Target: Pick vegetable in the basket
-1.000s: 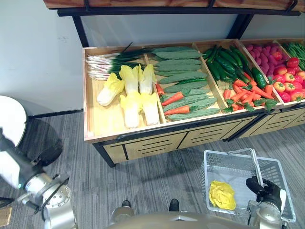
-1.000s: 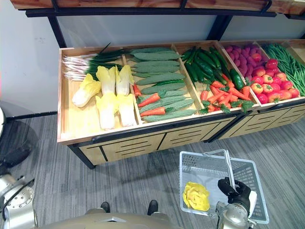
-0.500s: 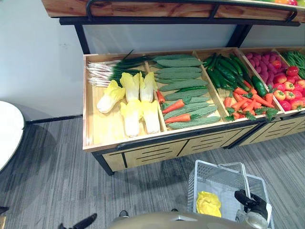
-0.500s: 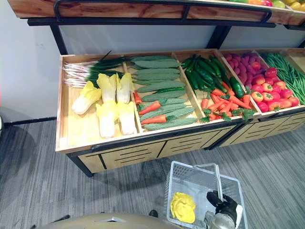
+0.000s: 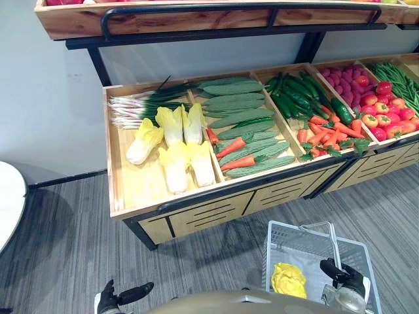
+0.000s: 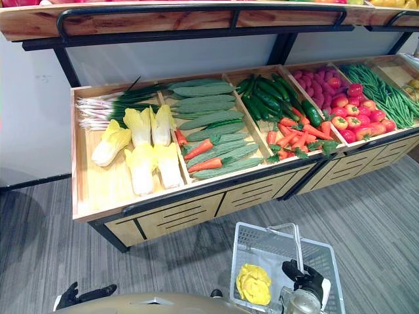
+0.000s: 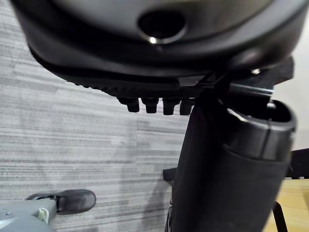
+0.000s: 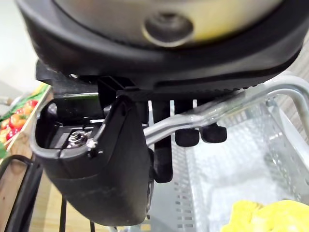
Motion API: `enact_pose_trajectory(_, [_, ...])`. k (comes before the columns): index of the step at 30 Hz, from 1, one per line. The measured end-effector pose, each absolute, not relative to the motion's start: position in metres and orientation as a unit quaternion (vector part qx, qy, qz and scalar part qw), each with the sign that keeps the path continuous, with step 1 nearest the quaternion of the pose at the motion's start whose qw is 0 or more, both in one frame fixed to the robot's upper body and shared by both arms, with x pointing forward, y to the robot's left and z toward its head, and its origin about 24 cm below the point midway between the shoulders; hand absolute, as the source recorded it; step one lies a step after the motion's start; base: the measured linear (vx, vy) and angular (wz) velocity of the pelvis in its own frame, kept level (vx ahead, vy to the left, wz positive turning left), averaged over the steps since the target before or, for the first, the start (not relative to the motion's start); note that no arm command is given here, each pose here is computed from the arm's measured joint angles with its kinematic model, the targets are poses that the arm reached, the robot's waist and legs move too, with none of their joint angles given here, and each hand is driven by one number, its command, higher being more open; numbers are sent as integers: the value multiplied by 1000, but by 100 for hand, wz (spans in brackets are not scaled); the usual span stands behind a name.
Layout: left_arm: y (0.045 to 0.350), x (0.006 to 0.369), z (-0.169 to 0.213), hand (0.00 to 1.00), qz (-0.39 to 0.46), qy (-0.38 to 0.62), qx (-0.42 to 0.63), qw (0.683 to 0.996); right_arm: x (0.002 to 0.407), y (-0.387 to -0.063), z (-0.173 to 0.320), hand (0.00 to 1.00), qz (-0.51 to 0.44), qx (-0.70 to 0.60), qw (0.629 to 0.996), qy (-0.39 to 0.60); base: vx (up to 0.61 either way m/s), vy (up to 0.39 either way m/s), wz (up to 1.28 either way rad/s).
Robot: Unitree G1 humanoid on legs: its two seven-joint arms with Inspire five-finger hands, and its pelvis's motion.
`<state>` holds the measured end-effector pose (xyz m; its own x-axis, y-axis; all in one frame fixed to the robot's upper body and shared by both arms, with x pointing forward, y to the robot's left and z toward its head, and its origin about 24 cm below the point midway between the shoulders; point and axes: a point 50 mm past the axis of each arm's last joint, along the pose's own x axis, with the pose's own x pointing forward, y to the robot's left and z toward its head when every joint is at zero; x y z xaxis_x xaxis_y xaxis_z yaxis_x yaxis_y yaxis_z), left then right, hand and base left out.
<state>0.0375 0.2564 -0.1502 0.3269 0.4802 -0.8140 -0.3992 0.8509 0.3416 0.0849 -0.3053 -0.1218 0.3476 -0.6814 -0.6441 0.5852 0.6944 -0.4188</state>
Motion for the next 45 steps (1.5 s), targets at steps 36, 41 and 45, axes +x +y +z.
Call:
enact_pose_trajectory(36, [241,79,-149,100,189,485,83,850,145,-315,-89,0,-332,-115,874,336,-117,5,-68])
enact_pose_trajectory(41, [231,79,-151,100,149,482,80,860,158,-310,-83,0,-309,-128,889,314,-96,-59,-112])
enact_pose_trajectory(45, [218,90,-150,100,52,460,125,878,175,-320,-68,0,-311,-140,896,285,-3,166,-141])
